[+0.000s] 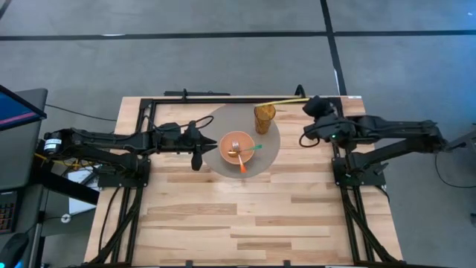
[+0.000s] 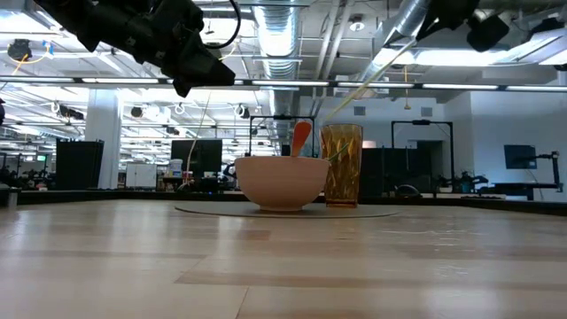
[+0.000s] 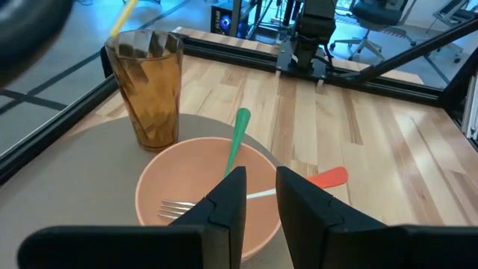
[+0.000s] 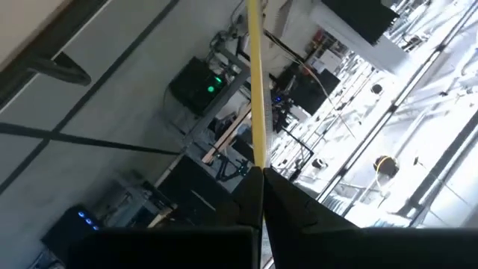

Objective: Pick & Place Utensil
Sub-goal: Put the yellow straw into the brown cup on the gray table placemat

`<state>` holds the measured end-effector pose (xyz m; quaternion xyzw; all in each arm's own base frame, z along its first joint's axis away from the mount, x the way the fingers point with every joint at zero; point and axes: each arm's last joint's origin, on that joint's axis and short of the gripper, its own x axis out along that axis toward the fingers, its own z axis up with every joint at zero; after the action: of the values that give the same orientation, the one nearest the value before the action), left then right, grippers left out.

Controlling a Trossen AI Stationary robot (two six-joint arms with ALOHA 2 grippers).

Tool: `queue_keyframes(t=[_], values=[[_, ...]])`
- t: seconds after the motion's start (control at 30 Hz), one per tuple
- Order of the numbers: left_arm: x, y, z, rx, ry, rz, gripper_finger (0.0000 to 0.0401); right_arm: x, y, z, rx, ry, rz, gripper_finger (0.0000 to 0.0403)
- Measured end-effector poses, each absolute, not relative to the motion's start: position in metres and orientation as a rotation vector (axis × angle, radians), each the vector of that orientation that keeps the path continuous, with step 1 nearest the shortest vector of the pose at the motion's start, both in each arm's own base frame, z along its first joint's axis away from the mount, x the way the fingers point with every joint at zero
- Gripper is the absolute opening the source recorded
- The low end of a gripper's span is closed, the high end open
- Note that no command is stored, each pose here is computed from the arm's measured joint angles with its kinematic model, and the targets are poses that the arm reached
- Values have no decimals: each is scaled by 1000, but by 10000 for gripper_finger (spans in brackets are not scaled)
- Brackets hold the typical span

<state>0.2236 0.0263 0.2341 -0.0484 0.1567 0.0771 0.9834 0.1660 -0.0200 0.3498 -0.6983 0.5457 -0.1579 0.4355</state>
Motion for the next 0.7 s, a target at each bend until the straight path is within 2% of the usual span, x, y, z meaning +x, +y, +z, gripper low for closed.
queue_keyframes(t=[0.3, 0.7], values=[[224, 26, 234, -99, 315, 155, 76, 161, -19, 352, -1707, 1378, -480, 0], [224, 26, 235, -105, 306, 156, 76, 141, -5, 341, -1707, 1338, -356, 0]])
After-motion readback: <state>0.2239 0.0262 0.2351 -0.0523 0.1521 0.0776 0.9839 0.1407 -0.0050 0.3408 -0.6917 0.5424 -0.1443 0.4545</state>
